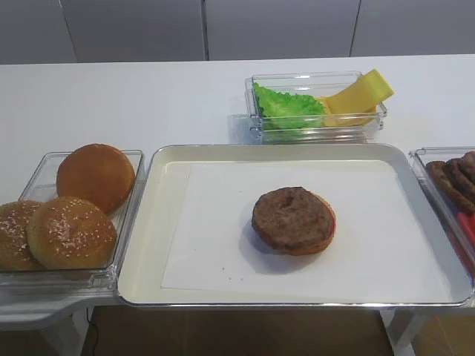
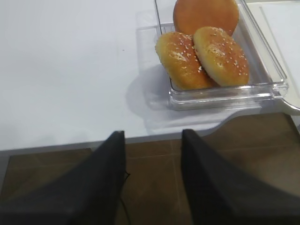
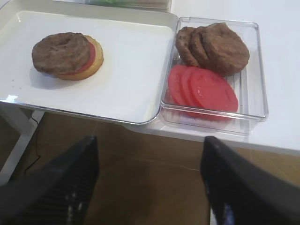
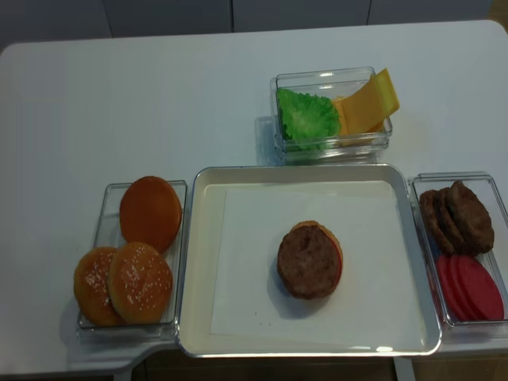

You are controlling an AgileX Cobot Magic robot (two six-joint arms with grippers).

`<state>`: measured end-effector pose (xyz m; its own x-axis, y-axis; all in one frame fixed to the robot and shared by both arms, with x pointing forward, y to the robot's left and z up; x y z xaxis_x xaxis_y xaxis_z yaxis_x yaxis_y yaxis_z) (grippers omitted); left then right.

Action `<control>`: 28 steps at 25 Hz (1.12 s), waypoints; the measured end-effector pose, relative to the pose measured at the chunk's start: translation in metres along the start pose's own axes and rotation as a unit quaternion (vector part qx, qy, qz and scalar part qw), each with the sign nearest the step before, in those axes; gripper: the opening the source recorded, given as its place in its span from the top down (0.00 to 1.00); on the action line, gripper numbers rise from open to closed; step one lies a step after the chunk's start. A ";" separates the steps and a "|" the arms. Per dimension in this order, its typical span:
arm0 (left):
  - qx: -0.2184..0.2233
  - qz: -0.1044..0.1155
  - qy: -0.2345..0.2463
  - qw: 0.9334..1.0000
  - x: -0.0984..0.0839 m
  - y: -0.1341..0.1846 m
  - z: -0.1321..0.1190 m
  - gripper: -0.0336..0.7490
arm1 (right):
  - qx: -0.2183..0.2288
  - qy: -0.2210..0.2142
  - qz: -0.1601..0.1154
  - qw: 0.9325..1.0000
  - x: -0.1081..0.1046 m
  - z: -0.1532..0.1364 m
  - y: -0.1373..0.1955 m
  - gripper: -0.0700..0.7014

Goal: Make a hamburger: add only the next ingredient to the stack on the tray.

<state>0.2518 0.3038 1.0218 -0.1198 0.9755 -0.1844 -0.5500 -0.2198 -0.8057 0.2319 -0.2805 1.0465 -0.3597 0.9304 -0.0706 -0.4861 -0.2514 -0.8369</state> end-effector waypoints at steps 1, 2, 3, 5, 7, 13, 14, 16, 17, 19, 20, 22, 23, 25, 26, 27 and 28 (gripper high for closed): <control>0.000 0.000 0.000 1.000 0.000 0.000 0.000 0.58 | -0.002 0.005 0.001 1.000 -0.001 -0.002 0.002 0.25; 0.000 0.000 0.000 1.000 0.000 0.000 0.000 0.58 | 0.002 0.010 0.002 1.000 -0.003 -0.005 0.004 0.25; 0.000 0.000 0.000 1.000 0.000 0.000 0.000 0.58 | 0.004 0.016 0.003 1.000 -0.004 -0.008 0.006 0.25; 0.000 0.000 0.000 1.000 0.000 0.000 0.000 0.58 | 0.006 0.021 0.004 1.000 -0.006 -0.012 0.007 0.25; 0.000 0.000 0.000 1.000 0.000 0.000 0.000 0.58 | 0.003 0.024 0.005 1.000 -0.007 -0.015 0.007 0.25; 0.000 0.000 0.000 1.000 0.000 0.000 0.000 0.58 | 0.004 0.026 0.002 1.000 -0.009 -0.027 0.012 0.25; 0.000 0.000 0.000 1.000 0.000 0.000 0.000 0.58 | 0.003 0.026 0.002 1.000 -0.009 -0.028 0.012 0.25; 0.000 0.000 0.000 1.000 0.000 0.000 0.000 0.58 | 0.001 0.027 0.002 1.000 -0.009 -0.028 0.011 0.25; 0.000 0.000 0.000 1.000 0.000 0.000 0.000 0.58 | 0.000 0.027 0.002 1.000 -0.009 -0.028 0.011 0.25; 0.000 0.000 0.000 1.000 0.000 0.000 0.000 0.58 | 0.000 0.027 0.002 1.000 -0.009 -0.028 0.011 0.25; 0.000 0.000 0.000 1.000 0.000 0.000 0.000 0.58 | 0.000 0.027 0.002 1.000 -0.009 -0.028 0.011 0.25; 0.000 0.000 0.000 1.000 0.000 0.000 0.000 0.58 | 0.000 0.027 0.002 1.000 -0.009 -0.028 0.011 0.25; 0.000 0.000 0.000 1.000 0.000 0.000 0.000 0.58 | 0.000 0.027 0.002 1.000 -0.009 -0.028 0.011 0.25; 0.000 0.000 0.000 1.000 0.000 0.000 0.000 0.58 | 0.000 0.027 0.002 1.000 -0.009 -0.028 0.011 0.25; 0.000 0.000 0.000 1.000 0.000 0.000 0.000 0.58 | 0.000 0.028 0.002 1.000 -0.009 -0.028 0.011 0.25; 0.000 0.000 0.000 1.000 0.000 0.000 0.000 0.58 | 0.000 0.028 0.002 1.000 -0.009 -0.028 0.011 0.25; 0.000 0.000 0.000 1.000 0.000 0.000 0.000 0.58 | 0.001 0.031 0.000 1.000 -0.009 -0.028 0.011 0.25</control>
<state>0.2518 0.3038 1.0218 -0.1198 0.9755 -0.1844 -0.5500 -0.2198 -0.8057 0.2524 -0.2842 1.0226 -0.3090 0.9454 -0.1035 -0.4874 -0.2509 -0.8364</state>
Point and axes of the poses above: a point on each arm's last joint axis where the gripper is mounted, z pointing back along that axis away from the gripper, x along the wrist's bending axis when the last joint is at zero, y = z × x, the point moved 3 cm from there along -z, pointing out along that axis toward the gripper, and after that the axes turned 10 degrees about z, right-handed, at the moved point
